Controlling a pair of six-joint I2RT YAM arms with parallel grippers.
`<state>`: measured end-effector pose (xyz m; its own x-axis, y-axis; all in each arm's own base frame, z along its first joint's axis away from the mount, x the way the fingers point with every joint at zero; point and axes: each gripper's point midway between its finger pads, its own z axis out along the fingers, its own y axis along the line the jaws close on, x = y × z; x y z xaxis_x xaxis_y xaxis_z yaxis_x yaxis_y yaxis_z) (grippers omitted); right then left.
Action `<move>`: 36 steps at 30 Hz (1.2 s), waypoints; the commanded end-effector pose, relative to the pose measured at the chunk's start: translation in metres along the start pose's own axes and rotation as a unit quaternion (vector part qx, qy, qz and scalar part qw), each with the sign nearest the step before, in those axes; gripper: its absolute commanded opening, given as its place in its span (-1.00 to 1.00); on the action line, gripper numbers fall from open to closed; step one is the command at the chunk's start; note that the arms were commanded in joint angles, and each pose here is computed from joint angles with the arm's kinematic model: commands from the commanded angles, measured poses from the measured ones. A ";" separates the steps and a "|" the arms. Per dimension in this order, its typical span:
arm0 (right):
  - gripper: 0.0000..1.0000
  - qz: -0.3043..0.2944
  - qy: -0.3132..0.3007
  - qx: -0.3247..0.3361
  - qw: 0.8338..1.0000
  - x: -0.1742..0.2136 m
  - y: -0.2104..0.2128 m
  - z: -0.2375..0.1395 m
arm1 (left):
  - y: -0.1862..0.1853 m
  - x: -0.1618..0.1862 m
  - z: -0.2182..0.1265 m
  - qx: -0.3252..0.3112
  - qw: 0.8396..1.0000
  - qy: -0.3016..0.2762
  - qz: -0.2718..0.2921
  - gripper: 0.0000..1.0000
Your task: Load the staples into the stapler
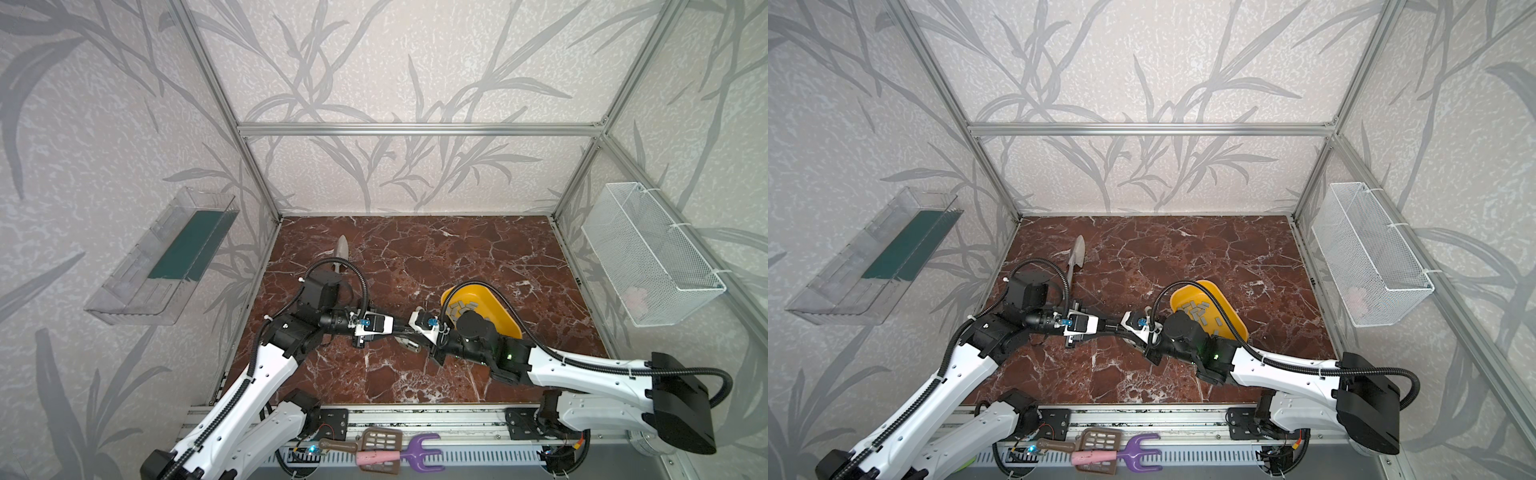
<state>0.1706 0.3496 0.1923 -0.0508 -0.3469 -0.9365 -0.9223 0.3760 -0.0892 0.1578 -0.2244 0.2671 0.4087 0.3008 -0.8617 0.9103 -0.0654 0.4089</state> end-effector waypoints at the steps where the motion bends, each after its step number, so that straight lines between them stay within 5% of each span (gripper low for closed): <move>1: -0.96 0.011 -0.012 -0.020 1.000 -0.005 0.007 -0.002 | 0.025 -0.025 -0.019 -0.043 0.996 -0.037 0.068 -1.00; 16: -1.00 0.008 -0.080 -0.072 0.994 -0.019 0.027 -0.022 | 0.088 0.009 -0.068 -0.123 0.992 -0.038 -0.017 -1.00; 36: -1.00 0.015 -0.151 -0.017 0.988 -0.034 0.010 -0.050 | 0.111 0.066 -0.097 -0.226 0.972 -0.013 -0.063 -1.00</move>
<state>0.1645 0.3174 0.2011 -0.0241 -0.2009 -0.9793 -0.9034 0.4239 -0.0647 0.2158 -0.1519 0.2896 0.1275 0.0335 -0.9913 0.9833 0.1267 0.1307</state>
